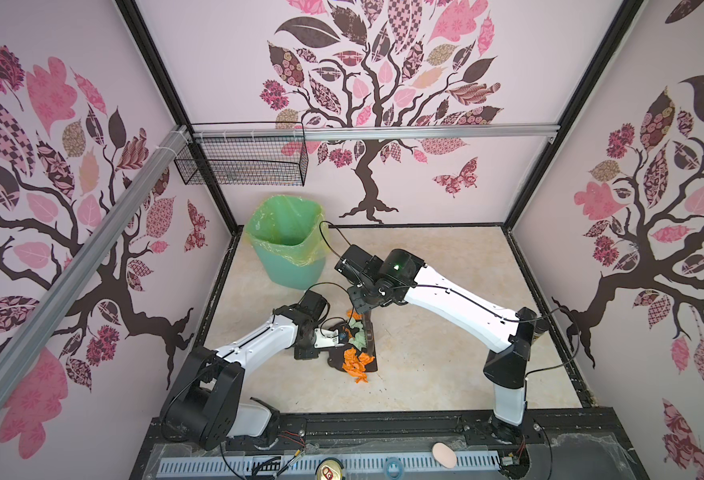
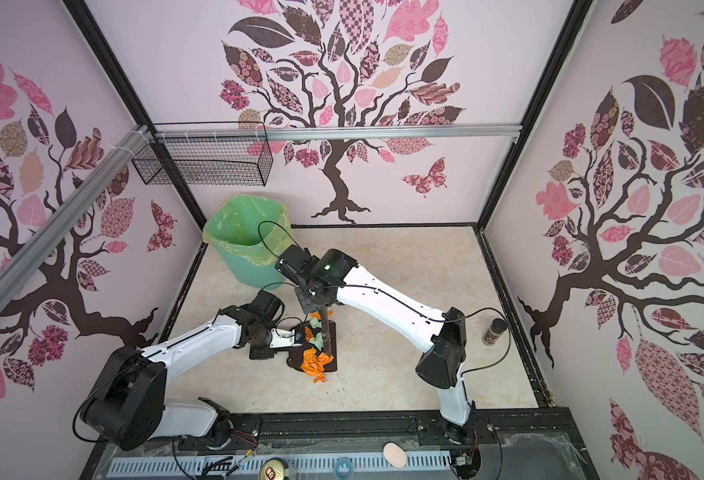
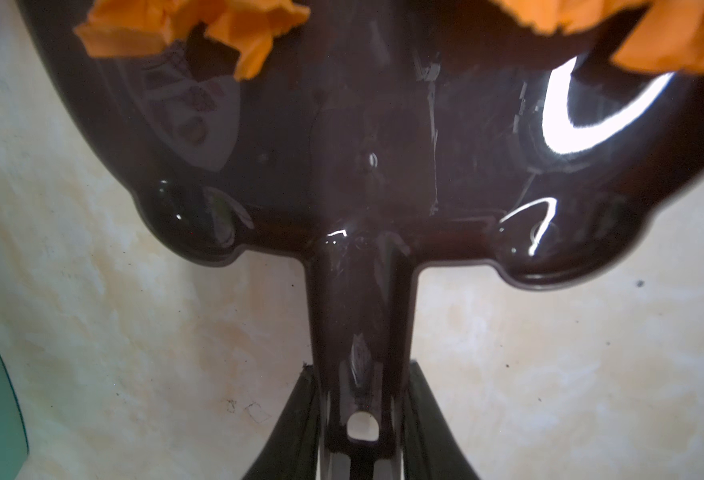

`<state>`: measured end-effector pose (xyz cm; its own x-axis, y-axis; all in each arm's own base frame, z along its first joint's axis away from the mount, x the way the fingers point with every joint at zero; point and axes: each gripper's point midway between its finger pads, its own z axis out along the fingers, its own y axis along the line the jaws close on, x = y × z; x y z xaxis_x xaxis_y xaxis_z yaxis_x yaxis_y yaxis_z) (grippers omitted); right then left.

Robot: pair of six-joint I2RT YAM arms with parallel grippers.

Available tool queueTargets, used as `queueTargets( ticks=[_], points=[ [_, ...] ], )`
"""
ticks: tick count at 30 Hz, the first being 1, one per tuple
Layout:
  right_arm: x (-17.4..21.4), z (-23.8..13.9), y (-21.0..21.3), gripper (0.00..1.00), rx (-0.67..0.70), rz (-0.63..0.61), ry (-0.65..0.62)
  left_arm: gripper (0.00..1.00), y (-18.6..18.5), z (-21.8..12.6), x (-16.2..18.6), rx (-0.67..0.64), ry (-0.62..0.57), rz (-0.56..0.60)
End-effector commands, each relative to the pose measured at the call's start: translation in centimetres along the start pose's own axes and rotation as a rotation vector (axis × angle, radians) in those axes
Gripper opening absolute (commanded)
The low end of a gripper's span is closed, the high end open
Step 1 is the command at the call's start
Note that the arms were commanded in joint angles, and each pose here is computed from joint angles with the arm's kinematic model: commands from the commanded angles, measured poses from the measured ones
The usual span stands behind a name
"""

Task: Sweep away the paper scraps from the table
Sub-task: 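Sweep remaining scraps onto the dustpan with the right brush while left holds it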

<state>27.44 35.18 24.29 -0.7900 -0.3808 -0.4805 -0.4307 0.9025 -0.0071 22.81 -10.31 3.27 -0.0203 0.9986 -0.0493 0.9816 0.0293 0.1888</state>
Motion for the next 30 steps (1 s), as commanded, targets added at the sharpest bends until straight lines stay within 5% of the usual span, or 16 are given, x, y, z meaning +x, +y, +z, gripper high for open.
queueTargets(
  ticks=[1, 10, 25, 30],
  points=[
    [0.1, -1.6, -1.2, 0.00, 0.045, 0.010, -0.012, 0.18, 0.2, 0.1, 0.2, -0.019, -0.004, 0.009],
    [3.6, -4.4, -4.9, 0.00, 0.103, 0.071, -0.005, 0.17, -0.5, 0.6, 3.0, -0.002, 0.001, -0.010],
    [8.9, -3.3, -0.8, 0.00, -0.019, 0.324, 0.025, 0.17, -2.3, 0.9, 4.9, 0.004, 0.020, 0.008],
    [10.0, -2.4, -0.5, 0.00, 0.136, 0.428, 0.081, 0.17, -1.5, 0.8, 4.5, 0.010, 0.017, -0.016]
  ],
)
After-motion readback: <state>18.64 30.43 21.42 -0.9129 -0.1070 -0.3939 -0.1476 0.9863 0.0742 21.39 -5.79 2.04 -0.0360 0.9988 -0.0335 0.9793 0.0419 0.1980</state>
